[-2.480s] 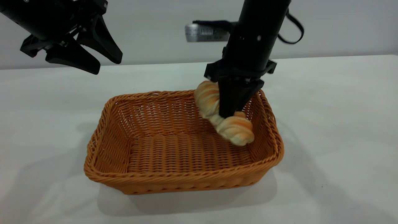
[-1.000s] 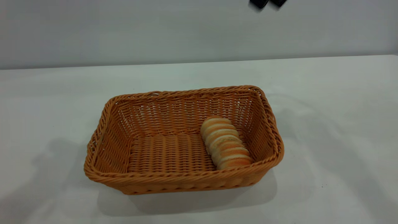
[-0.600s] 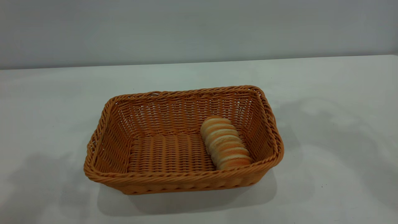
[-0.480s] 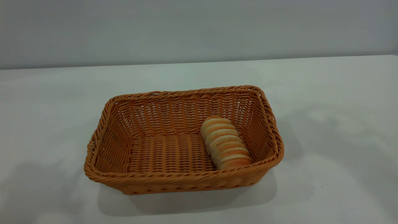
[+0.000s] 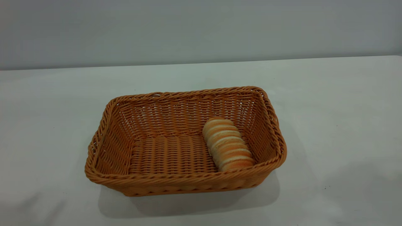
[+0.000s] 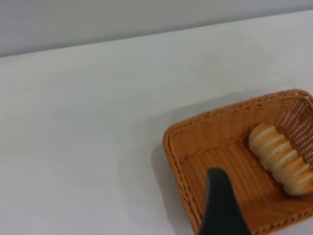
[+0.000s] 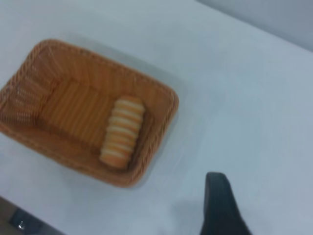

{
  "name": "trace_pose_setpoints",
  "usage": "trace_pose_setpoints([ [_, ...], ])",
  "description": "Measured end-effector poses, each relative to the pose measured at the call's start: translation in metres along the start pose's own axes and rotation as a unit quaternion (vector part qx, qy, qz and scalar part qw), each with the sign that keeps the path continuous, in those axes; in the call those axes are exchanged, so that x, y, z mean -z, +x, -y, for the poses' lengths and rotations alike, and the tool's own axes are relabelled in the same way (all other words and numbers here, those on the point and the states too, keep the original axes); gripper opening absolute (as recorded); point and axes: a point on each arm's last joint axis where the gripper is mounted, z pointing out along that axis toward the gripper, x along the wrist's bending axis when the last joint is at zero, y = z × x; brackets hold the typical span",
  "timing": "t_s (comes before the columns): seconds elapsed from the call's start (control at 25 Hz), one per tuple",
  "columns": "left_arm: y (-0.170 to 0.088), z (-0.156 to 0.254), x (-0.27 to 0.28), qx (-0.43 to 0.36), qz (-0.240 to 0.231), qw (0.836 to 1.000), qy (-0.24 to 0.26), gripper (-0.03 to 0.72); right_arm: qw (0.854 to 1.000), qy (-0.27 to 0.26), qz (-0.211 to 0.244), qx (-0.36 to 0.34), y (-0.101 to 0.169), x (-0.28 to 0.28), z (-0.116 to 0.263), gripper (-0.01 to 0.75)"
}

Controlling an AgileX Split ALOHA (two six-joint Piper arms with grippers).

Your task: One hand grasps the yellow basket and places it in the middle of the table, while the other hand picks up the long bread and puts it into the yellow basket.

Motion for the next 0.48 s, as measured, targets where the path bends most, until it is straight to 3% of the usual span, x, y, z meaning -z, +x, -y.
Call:
trace_pose_setpoints([
  [0.48,-0.009,0.084,0.062,-0.035,-0.01,0.999,0.036,0.505,0.996,-0.071,0.05,-0.031,0.037,0.079,0.141,0.502],
])
